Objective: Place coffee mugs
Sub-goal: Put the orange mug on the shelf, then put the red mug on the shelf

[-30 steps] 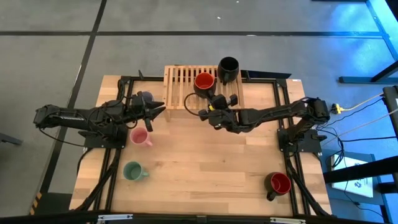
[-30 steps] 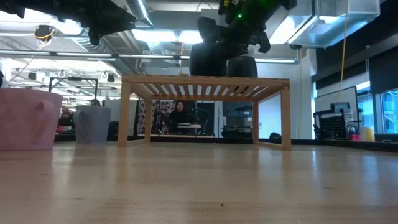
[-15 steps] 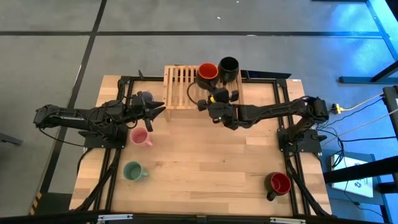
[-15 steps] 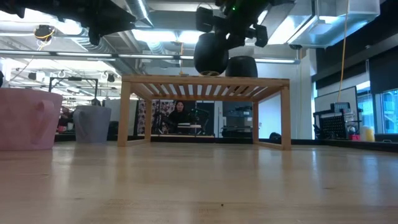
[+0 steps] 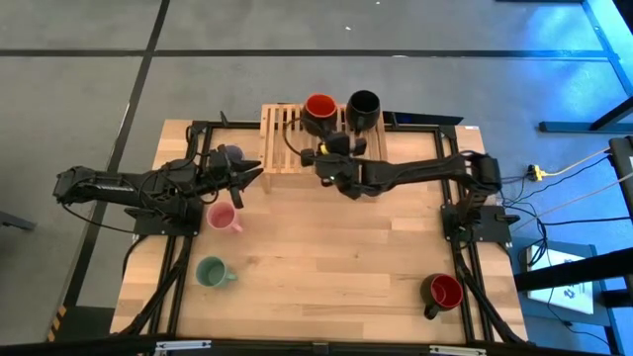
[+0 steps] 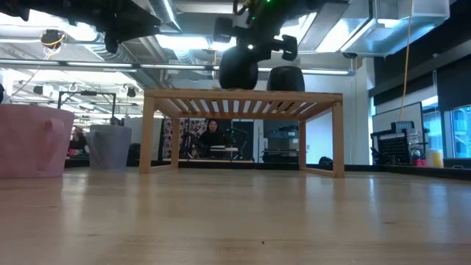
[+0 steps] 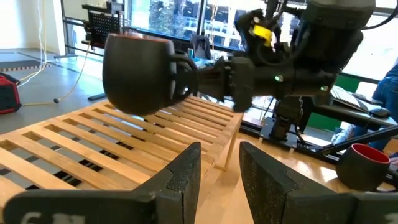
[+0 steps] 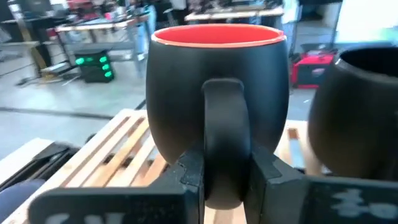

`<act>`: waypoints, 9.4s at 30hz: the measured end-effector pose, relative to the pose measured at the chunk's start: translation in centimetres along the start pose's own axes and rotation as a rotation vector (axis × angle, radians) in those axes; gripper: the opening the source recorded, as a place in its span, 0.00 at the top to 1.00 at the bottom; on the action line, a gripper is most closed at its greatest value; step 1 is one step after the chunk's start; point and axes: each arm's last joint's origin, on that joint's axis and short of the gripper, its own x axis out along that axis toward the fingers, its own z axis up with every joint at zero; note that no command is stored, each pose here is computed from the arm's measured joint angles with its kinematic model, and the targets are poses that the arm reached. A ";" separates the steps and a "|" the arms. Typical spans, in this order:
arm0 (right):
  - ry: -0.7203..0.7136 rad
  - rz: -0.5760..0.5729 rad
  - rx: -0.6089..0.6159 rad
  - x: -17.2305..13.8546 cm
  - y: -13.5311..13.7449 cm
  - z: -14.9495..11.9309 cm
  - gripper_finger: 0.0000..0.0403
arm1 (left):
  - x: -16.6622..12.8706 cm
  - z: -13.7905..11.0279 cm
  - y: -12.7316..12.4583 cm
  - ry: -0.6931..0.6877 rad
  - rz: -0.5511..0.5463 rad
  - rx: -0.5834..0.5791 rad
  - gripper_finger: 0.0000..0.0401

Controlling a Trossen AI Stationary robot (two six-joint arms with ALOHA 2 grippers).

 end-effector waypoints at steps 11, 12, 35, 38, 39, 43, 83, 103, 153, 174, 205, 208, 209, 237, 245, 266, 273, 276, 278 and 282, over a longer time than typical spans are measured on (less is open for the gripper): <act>0.067 -0.110 0.008 2.0 -1.6 -1.0 0.89 | 0.0 0.0 0.0 0.001 -0.001 0.000 0.74; 0.066 -0.110 0.009 2.1 -1.6 -1.1 0.89 | 0.0 0.0 0.0 0.001 -0.001 0.000 0.74; 0.085 -0.086 -0.017 2.3 -1.3 -1.6 0.52 | 0.0 0.0 0.0 0.003 -0.002 0.001 0.74; 0.094 -0.086 -0.032 2.0 -1.3 -0.8 0.46 | 0.0 0.0 0.0 0.002 -0.002 0.001 0.74; 0.105 -0.084 -0.049 1.7 -1.4 -0.3 0.45 | 0.0 0.0 0.0 0.002 -0.002 0.001 0.74; 0.160 -0.060 -0.111 0.2 -1.6 2.6 0.43 | 0.0 0.0 0.0 0.002 -0.002 0.001 0.74; 1.453 0.005 -0.122 -27.7 -12.1 -1.2 0.42 | 0.0 -0.1 0.0 0.010 0.000 -0.030 0.74; 1.536 -0.111 0.011 -31.4 -17.7 -8.9 0.42 | 0.0 -0.1 0.0 0.012 0.005 0.005 0.74; 1.359 0.247 -0.107 -11.9 -0.2 -9.4 0.97 | 0.0 0.1 0.1 -0.011 0.030 -0.037 0.74; 1.270 0.451 -0.030 -17.9 -2.4 -2.0 0.54 | 0.0 0.1 0.1 -0.011 0.030 -0.037 0.74; 0.348 0.258 -0.060 -29.3 -4.6 -22.0 0.55 | 0.1 -0.5 0.1 0.044 0.023 -0.033 0.74; 0.324 0.260 -0.041 -28.7 -4.2 -22.0 0.55 | 0.1 -0.6 0.2 0.041 0.047 -0.087 0.74; 0.324 0.255 -0.045 -28.5 -4.1 -21.9 0.55 | 0.1 -0.6 0.2 0.041 0.049 -0.098 0.74; 0.349 0.044 -0.092 -23.9 -3.8 -21.4 0.89 | 0.1 -0.5 0.2 0.037 0.052 -0.168 0.74; 0.352 0.073 -0.119 -24.3 -3.0 -20.9 0.89 | 0.1 -0.5 0.2 0.037 0.052 -0.168 0.74; 0.259 0.216 -0.168 -23.5 4.7 -9.0 0.89 | 0.1 -0.6 -0.2 0.076 -0.077 -0.095 0.74; 0.194 0.178 -0.096 -18.3 7.6 -2.1 0.89 | 0.0 -0.7 -0.5 0.098 -0.173 -0.035 0.74; 0.188 0.170 -0.118 -15.2 8.6 -0.2 0.89 | 0.0 -1.1 -0.5 0.142 -0.201 -0.024 0.74; 0.197 0.185 -0.129 -13.1 9.2 0.8 0.89 | -0.1 -1.4 -0.6 0.185 -0.248 -0.018 0.74; 0.198 0.217 -0.110 -8.9 10.0 2.3 0.89 | -0.3 -2.1 -0.7 0.275 -0.343 -0.010 0.74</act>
